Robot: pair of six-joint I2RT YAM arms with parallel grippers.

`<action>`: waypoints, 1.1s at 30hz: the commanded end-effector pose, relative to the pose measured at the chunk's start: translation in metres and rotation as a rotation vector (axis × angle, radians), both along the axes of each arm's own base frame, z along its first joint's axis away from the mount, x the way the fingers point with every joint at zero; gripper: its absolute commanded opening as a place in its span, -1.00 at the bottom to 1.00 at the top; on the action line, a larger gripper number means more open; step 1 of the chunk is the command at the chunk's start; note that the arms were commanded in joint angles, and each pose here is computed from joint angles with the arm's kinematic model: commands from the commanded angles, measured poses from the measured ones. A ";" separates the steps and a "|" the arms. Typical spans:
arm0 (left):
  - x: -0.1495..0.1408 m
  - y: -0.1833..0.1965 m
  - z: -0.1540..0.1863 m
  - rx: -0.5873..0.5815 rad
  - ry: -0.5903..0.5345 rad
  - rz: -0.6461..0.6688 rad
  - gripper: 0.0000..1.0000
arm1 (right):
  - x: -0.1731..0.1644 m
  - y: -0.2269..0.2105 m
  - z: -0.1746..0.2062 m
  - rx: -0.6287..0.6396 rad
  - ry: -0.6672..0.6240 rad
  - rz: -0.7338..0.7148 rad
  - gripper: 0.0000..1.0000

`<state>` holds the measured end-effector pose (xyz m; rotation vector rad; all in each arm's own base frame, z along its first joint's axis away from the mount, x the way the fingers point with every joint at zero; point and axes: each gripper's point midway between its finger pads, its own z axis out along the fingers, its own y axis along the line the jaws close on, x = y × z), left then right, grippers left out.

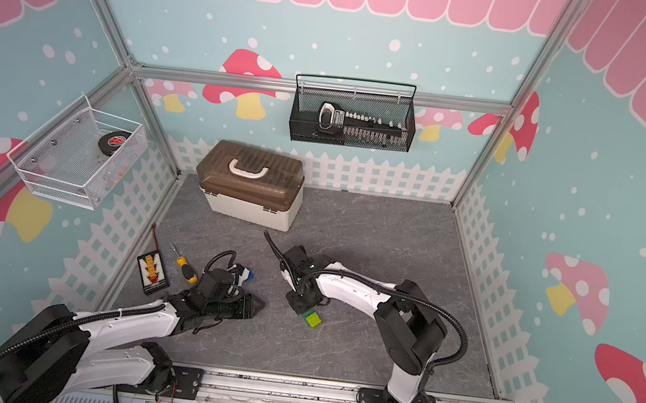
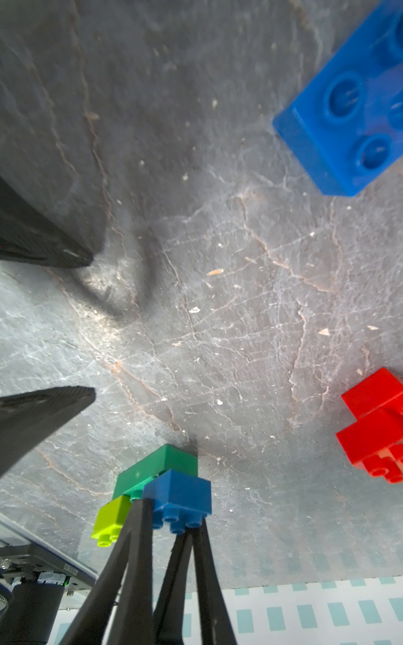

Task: Assemble the letter y with lego
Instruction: Assemble the lego brick with the lego brick, then move the lego brick at the center of the board.

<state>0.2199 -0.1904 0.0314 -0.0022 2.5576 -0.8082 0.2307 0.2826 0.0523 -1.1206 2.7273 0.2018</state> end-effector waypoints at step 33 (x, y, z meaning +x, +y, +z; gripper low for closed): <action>-0.001 0.006 -0.004 0.024 0.015 0.026 0.13 | -0.017 -0.025 -0.031 -0.126 0.066 0.013 -0.69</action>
